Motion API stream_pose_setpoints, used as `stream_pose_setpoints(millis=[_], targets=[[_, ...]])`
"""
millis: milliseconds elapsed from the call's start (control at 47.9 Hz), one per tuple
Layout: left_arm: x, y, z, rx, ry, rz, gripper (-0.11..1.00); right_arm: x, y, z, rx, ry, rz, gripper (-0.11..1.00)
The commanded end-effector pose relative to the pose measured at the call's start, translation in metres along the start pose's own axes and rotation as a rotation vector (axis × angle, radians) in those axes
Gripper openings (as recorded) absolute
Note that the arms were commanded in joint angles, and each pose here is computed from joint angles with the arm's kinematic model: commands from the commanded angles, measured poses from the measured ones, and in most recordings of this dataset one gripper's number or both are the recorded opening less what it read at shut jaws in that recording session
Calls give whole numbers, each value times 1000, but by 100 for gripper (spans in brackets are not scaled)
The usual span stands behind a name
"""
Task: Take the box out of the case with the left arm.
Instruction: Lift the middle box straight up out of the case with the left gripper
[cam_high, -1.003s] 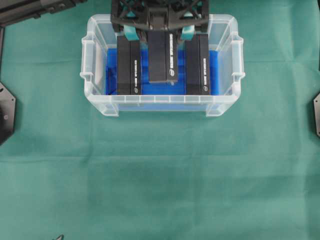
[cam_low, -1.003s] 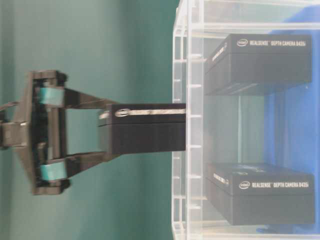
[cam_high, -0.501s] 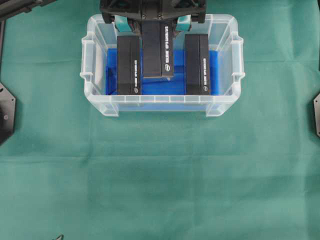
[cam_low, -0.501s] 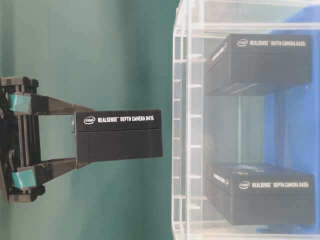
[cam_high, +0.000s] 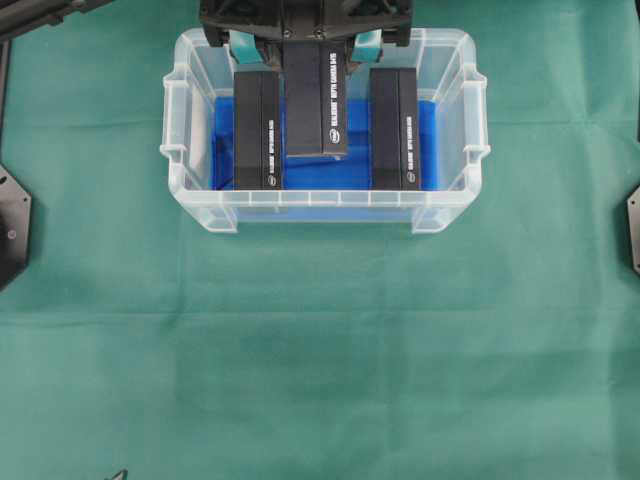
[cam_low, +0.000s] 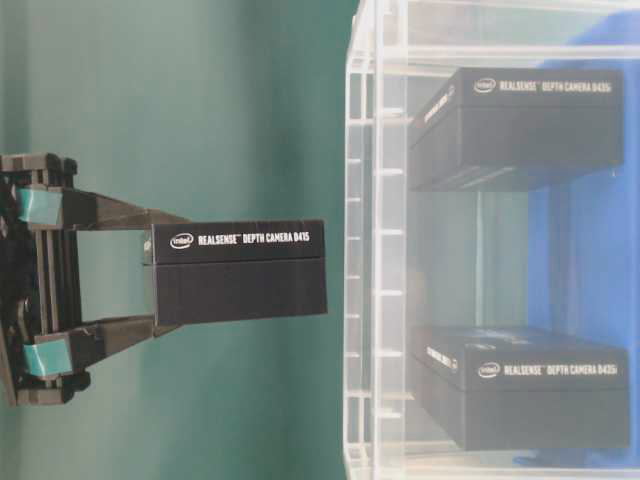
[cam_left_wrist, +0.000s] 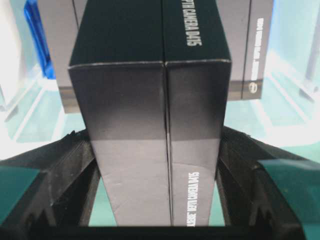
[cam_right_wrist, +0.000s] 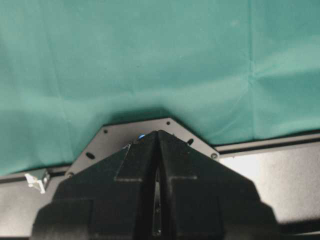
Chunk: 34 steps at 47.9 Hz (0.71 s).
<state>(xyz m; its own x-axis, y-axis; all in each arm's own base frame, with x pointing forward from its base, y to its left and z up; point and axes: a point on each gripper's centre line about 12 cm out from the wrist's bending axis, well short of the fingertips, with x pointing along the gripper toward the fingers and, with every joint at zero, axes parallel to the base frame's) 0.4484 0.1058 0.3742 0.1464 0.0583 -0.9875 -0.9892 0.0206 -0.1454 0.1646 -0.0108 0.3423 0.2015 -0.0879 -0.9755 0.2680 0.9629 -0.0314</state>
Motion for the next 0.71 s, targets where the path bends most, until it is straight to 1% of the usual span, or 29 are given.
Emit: stream_pose_setpoints(millis=[0, 690], targets=[[-35, 9, -2, 0, -19, -79, 59, -6, -1, 2, 5, -20, 3, 0], [-35, 9, -2, 0, -19, -79, 59, -7, -1, 2, 5, -24, 4, 0]])
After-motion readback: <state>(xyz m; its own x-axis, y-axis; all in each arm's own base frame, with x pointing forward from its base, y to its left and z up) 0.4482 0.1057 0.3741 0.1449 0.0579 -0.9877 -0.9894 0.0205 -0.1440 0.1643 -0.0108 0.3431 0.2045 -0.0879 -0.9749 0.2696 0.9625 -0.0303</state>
